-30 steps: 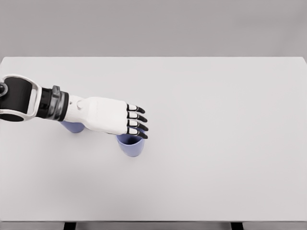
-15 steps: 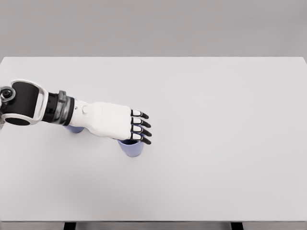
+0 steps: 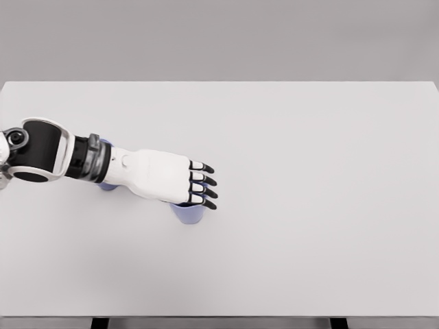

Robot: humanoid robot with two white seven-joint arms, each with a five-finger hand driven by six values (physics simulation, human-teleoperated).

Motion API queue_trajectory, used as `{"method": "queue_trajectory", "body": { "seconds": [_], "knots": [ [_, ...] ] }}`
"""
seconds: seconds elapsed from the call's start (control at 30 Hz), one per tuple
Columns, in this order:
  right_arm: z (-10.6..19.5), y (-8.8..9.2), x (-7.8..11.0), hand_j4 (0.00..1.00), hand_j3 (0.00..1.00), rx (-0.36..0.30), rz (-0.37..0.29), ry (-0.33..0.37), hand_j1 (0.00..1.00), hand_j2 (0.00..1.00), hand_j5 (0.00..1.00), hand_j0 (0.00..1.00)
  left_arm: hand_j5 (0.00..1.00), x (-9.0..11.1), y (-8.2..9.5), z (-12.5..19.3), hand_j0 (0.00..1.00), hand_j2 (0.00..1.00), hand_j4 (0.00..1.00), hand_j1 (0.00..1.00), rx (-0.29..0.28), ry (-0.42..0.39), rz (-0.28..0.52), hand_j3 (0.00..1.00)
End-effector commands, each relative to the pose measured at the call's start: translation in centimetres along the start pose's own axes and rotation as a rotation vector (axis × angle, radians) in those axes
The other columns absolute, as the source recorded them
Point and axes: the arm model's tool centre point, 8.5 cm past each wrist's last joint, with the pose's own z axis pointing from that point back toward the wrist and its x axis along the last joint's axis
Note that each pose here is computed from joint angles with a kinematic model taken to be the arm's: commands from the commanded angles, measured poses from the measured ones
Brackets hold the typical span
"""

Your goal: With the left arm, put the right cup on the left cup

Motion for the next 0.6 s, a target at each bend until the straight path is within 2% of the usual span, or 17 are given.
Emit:
{"method": "queue_trajectory", "body": {
  "seconds": [0.0,0.57],
  "knots": [
    [0.0,0.0,0.0,1.0,1.0,0.0,0.001,0.0,1.0,1.0,1.0,1.0,1.0,0.02,0.11,-0.16,1.0,1.0,1.0,1.0,0.005,-0.003,0.0,1.0],
    [0.0,0.0,0.0,1.0,1.0,0.0,-0.001,0.0,1.0,1.0,1.0,1.0,1.0,-0.18,0.08,-0.16,1.0,1.0,1.0,1.0,-0.001,0.003,-0.006,1.0]
  ]
}}
